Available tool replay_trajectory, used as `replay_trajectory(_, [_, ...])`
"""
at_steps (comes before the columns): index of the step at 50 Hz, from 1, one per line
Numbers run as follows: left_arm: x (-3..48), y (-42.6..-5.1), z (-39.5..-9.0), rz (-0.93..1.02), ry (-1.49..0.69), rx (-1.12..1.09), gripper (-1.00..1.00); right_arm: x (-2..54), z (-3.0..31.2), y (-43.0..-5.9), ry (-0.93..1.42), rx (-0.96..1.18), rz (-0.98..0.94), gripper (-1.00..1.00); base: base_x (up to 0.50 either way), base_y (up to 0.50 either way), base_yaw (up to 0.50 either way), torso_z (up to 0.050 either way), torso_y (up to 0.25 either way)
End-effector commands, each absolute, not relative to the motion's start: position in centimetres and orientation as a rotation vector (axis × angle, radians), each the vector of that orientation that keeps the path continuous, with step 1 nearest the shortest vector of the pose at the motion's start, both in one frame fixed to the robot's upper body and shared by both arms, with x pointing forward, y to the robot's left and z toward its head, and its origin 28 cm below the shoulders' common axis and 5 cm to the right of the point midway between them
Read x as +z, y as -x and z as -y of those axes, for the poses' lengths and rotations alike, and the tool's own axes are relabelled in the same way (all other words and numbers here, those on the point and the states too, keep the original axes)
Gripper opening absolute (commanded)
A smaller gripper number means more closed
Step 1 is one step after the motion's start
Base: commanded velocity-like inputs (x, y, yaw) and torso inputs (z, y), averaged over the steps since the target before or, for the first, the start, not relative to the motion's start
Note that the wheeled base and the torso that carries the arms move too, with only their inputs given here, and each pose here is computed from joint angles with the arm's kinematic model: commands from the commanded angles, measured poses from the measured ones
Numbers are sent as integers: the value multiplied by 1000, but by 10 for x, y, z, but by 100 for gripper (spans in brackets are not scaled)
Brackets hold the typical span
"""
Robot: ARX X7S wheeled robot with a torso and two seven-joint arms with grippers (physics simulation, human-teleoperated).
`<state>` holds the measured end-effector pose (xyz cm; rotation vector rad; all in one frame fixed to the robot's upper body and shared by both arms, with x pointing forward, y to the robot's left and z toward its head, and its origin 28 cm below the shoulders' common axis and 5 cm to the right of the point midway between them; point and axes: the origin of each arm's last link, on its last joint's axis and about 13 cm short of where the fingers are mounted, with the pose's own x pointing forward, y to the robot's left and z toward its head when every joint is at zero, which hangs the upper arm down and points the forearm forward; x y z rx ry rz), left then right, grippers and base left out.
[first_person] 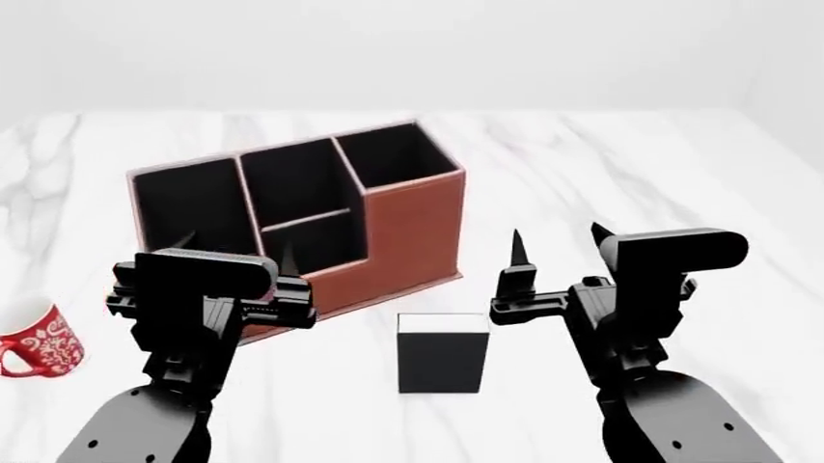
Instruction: Pick up the book and place it in the back compartment of the caddy.
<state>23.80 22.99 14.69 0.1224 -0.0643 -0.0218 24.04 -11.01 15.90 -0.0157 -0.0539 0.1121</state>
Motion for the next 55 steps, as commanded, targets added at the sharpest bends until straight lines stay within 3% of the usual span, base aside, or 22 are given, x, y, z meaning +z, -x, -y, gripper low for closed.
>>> replay_trajectory(1, [147,-238,-230,67,-130,-21,100,160,110,-241,16,115,56,100,500,0,0,0,0])
replay_trajectory(39, [146,-238,-232,67,-128,-17,100,158,109,-242,8,130,51,100,500,0,0,0,1])
replay_trajectory(55, [147,-237,-232,67,-124,-17,100,157,109,-241,20,133,62,100,4,0,0,0,1])
